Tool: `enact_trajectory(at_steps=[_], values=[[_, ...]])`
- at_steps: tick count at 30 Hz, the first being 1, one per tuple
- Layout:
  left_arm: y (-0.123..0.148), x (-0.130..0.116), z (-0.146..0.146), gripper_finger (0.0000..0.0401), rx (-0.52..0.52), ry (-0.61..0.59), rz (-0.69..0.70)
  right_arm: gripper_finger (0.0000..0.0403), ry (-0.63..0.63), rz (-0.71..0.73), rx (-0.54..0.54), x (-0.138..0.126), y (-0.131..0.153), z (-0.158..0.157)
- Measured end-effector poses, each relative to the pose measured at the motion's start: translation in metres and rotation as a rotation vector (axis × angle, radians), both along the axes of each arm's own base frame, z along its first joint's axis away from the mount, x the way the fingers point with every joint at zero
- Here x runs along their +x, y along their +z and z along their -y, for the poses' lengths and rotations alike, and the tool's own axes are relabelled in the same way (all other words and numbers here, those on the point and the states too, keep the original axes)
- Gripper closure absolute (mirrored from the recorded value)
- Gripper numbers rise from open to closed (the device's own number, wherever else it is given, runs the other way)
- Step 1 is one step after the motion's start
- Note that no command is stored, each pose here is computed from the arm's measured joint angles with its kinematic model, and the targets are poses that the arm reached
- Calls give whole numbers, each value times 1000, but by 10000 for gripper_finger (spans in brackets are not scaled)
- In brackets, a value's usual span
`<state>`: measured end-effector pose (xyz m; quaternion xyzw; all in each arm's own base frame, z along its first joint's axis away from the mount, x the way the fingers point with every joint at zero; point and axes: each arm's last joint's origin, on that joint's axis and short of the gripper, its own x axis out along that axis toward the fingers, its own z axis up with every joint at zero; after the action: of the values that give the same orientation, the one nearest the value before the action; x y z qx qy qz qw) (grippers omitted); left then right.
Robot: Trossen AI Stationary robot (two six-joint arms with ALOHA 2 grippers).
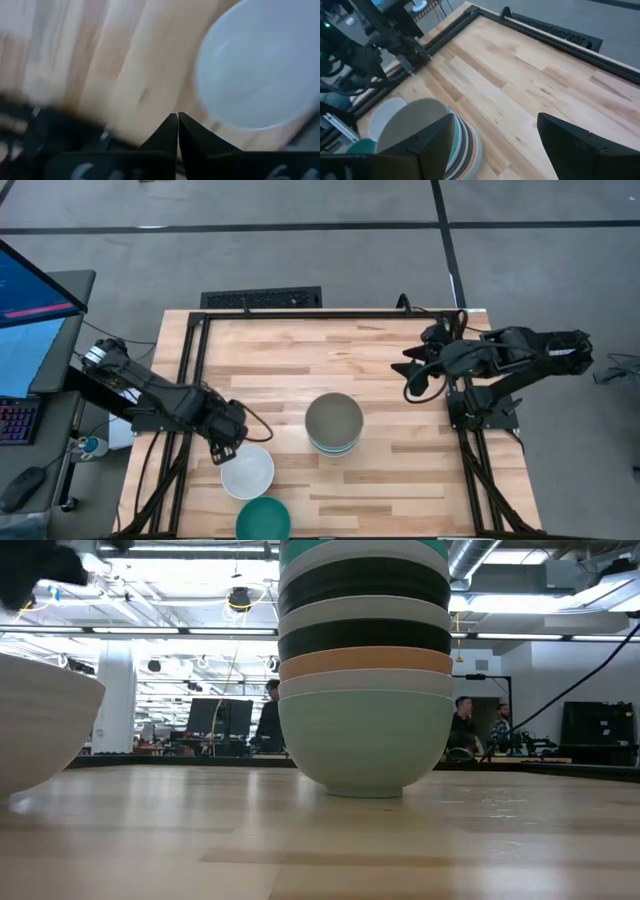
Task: Nest bowls inside each other
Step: Stack the white bowl on the gray bowl
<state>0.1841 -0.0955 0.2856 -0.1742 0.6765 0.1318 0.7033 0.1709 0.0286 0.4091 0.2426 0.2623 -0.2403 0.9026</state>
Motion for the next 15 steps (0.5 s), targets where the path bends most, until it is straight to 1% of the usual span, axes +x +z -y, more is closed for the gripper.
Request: enact_trajectory(at_steps=[2, 4, 7, 11, 15], values=[[-11, -4, 1, 397, 20, 21, -41, 97, 1, -12, -3, 1, -1, 0], [-20, -3, 2, 394, 39, 22, -19, 97, 1, -17, -4, 3, -2, -1], [-32, 1, 3, 379, 26, 20, 24, 97, 3, -25, 0, 5, -3, -2], [-45, 5, 3, 335, 6, -5, 68, 97, -10, -22, 16, 5, -4, -2], [-48, 6, 3, 278, 0, -17, 79, 97, -17, -20, 25, 5, -4, -2]])
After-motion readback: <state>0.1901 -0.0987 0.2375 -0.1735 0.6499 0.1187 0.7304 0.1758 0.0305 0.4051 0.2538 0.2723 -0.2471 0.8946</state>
